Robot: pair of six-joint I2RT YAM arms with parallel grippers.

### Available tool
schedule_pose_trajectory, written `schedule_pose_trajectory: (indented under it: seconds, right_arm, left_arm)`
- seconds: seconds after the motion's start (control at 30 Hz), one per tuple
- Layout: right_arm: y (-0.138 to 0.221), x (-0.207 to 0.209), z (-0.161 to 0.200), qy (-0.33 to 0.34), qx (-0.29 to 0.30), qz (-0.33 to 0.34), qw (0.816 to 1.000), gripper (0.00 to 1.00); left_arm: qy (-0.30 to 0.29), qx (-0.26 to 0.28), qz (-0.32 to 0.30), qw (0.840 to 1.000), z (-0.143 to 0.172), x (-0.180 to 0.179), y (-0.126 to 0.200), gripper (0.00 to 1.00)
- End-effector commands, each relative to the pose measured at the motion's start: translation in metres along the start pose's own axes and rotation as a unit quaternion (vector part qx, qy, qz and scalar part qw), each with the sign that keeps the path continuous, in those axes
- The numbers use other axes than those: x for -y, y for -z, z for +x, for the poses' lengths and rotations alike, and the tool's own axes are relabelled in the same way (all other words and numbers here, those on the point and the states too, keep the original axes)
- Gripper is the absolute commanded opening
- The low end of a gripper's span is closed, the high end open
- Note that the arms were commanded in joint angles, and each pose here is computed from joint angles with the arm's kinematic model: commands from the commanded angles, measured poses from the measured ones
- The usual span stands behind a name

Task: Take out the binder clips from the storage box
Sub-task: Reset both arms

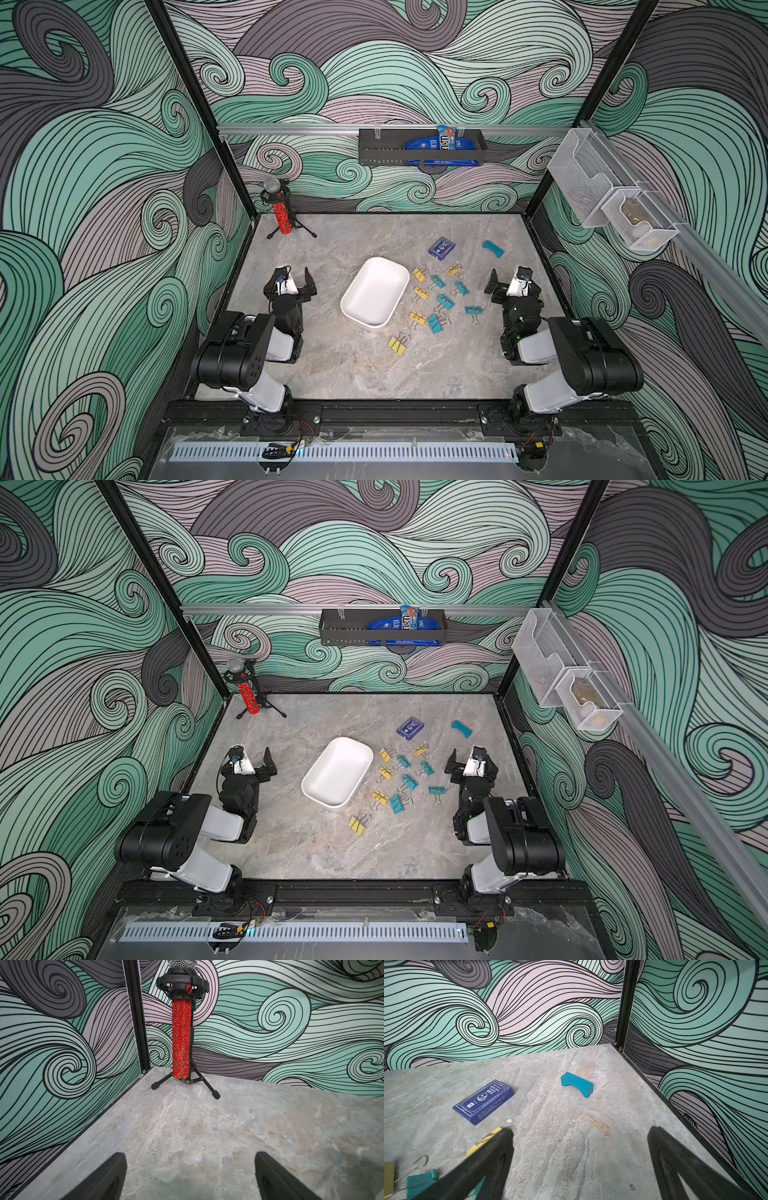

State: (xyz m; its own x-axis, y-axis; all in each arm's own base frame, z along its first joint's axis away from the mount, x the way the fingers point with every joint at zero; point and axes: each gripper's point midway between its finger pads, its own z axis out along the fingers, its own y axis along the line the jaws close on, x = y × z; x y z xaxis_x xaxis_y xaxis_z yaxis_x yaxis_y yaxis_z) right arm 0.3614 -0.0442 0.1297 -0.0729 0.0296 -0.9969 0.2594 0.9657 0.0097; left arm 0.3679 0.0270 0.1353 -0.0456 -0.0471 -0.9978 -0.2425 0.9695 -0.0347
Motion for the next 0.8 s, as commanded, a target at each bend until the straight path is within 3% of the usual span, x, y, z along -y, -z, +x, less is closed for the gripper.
schedule_pose_trajectory:
  seconds: [0.0, 0.77]
  right_arm:
    - [-0.0020, 0.0004, -0.0103, 0.000, 0.019, 0.006, 1.000, 1.00]
    - [-0.0003, -0.0052, -0.0096, 0.004, 0.019, -0.016, 1.000, 1.00]
  left_arm:
    - [0.004, 0.009, 0.033, 0.999, -0.0020, 0.0090, 0.0016, 0.99]
    - [0.004, 0.006, 0.032, 0.999, -0.0017, 0.0091, 0.0017, 0.99]
